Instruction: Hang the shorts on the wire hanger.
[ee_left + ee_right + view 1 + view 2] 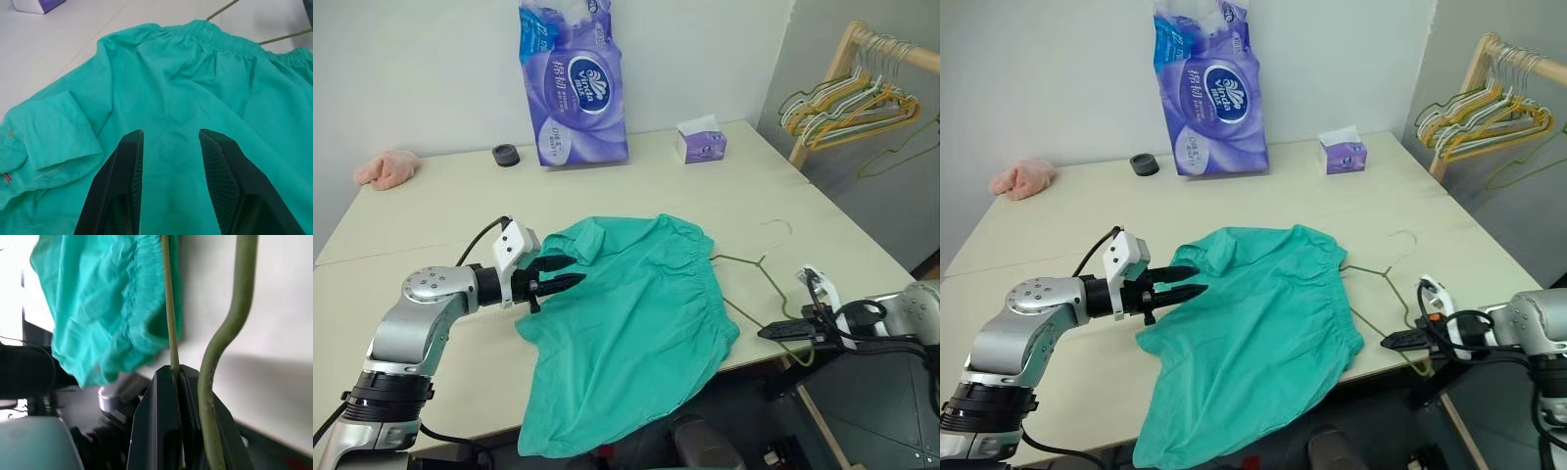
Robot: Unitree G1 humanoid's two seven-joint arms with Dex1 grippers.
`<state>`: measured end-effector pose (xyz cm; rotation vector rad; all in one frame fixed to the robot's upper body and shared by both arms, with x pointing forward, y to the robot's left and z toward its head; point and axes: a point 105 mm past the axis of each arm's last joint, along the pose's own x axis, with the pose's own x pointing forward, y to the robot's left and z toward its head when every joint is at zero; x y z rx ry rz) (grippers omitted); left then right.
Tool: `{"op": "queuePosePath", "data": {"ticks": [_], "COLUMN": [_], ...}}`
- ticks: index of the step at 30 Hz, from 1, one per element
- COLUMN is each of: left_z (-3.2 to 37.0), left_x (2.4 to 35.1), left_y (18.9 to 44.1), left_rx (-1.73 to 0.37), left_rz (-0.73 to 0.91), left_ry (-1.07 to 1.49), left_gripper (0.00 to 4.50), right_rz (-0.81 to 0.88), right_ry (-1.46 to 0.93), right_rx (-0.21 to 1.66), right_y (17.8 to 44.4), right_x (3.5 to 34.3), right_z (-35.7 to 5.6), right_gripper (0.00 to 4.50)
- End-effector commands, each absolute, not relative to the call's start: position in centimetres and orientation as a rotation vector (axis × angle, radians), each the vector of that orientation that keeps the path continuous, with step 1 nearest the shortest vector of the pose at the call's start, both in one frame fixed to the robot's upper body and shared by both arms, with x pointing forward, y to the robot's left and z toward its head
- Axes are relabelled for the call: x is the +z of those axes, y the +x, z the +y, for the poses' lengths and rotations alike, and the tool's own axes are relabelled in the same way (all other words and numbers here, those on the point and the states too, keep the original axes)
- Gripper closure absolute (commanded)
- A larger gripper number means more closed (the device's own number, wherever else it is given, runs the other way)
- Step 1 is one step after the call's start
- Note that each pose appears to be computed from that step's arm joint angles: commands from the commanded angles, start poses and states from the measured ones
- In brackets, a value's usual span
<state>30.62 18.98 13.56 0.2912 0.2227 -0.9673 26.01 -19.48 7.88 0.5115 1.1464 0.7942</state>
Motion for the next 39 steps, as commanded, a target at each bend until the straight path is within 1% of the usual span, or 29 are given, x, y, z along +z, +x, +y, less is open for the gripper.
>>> {"op": "queuePosePath", "data": {"ticks": [1, 8, 12, 15, 18, 20, 22, 24, 27, 30, 32, 35, 38, 39], "left_z": [19.1, 19.1, 19.1, 19.2, 19.1, 19.1, 19.3, 19.4, 19.7, 20.3, 20.8, 21.3, 21.6, 21.6], "left_x": [14.8, 14.7, 14.8, 15.0, 15.2, 15.3, 15.4, 15.6, 15.9, 16.9, 17.9, 19.1, 20.3, 20.5], "left_y": [30.8, 30.7, 30.8, 31.1, 31.5, 31.6, 31.7, 31.8, 32.0, 32.5, 33.1, 33.6, 33.9, 33.9], "left_rx": [-0.946, -0.929, -0.915, -0.895, -0.881, -0.874, -0.860, -0.851, -0.834, -0.794, -0.758, -0.732, -0.738, -0.740], "left_rz": [0.166, 0.156, 0.145, 0.131, 0.112, 0.105, 0.099, 0.095, 0.082, 0.052, 0.026, 0.005, -0.009, -0.012], "left_ry": [0.319, 0.314, 0.313, 0.315, 0.317, 0.320, 0.319, 0.315, 0.311, 0.291, 0.277, 0.262, 0.262, 0.266], "left_gripper": [2.61, 2.61, 2.61, 2.61, 2.61, 2.61, 2.61, 2.61, 2.61, 2.61, 2.61, 2.61, 2.03, 1.74], "right_rz": [1.082, 1.034, 0.971, 0.978, 1.019, 0.954, 0.862, 0.798, 0.726, 0.612, 0.524, 0.454, 0.424, 0.418], "right_ry": [0.534, 0.614, 0.616, 0.613, 0.609, 0.586, 0.545, 0.468, 0.327, 0.099, -0.001, -0.097, -0.138, -0.149], "right_rx": [0.752, 0.704, 0.710, 0.692, 0.692, 0.697, 0.717, 0.753, 0.810, 0.868, 0.897, 0.951, 0.987, 0.993], "right_y": [27.9, 30.8, 32.3, 32.8, 32.4, 33.3, 34.4, 34.9, 34.9, 34.9, 35.0, 34.6, 34.2, 34.2], "right_x": [8.8, 8.4, 9.1, 8.9, 8.3, 9.0, 10.4, 11.4, 12.2, 12.9, 13.9, 14.6, 15.1, 15.1], "right_z": [-19.3, -17.1, -16.0, -15.5, -15.0, -14.9, -14.6, -14.3, -13.6, -12.5, -11.3, -10.1, -9.3, -9.2], "right_gripper": [4.50, 4.50, 4.50, 4.50, 4.50, 4.50, 4.50, 4.50, 4.50, 4.50, 4.50, 4.50, 4.50, 4.50]}}
